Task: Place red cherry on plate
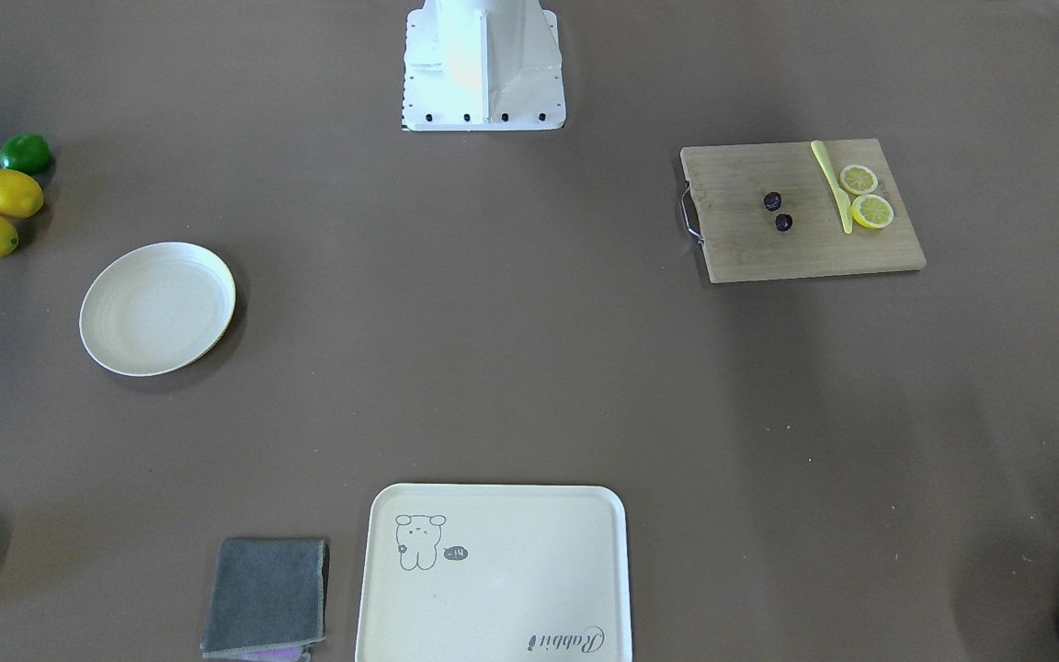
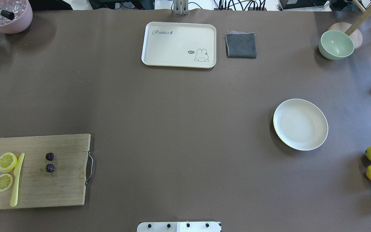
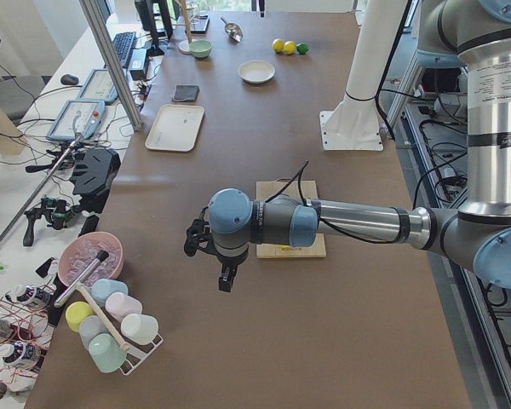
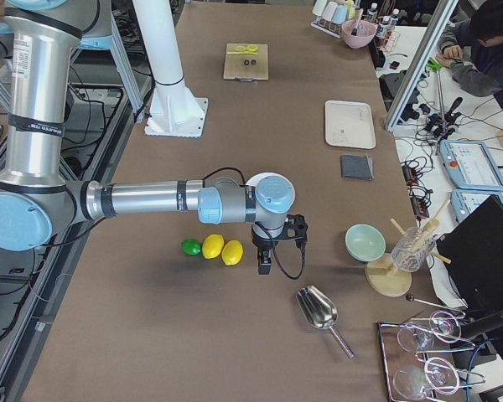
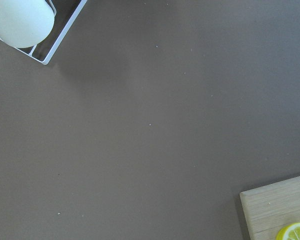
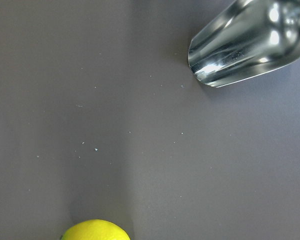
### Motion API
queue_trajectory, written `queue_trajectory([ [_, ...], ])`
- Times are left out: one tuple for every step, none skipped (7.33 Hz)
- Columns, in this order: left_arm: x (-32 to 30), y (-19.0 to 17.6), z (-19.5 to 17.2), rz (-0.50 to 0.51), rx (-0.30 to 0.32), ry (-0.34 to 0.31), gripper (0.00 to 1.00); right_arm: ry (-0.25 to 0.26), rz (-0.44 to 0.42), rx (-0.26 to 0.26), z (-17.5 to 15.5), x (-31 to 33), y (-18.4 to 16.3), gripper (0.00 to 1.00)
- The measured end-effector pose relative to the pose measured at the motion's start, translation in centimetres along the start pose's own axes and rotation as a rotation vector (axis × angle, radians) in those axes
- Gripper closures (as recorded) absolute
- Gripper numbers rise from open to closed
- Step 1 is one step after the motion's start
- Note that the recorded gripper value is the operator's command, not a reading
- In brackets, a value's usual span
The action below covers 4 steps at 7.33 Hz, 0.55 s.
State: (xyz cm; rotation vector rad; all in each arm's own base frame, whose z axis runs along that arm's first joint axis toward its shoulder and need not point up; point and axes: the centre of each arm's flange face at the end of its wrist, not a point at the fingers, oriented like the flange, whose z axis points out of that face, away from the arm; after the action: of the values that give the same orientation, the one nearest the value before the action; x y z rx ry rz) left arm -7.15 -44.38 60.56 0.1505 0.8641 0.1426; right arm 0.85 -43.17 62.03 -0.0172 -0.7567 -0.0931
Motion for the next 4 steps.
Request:
queue_trajectory([
  [0.03,0.05,0.01,0.002,0.000,0.000,0.02,0.000,0.000,0.000,0.00,0.00,0.00,0.00],
  [0.06,0.10,0.02,0.005,-0.001,0.000,0.02,0.000,0.000,0.000,0.02,0.00,0.01,0.00],
  [0.14,0.07,-0.04,0.008,0.001,-0.001,0.02,0.000,0.002,-0.001,0.03,-0.01,0.01,0.00],
  [0.35,-0.01,-0.23,0.013,0.004,-0.002,0.02,-0.001,-0.003,0.005,-0.18,-0.21,-0.04,0.00],
])
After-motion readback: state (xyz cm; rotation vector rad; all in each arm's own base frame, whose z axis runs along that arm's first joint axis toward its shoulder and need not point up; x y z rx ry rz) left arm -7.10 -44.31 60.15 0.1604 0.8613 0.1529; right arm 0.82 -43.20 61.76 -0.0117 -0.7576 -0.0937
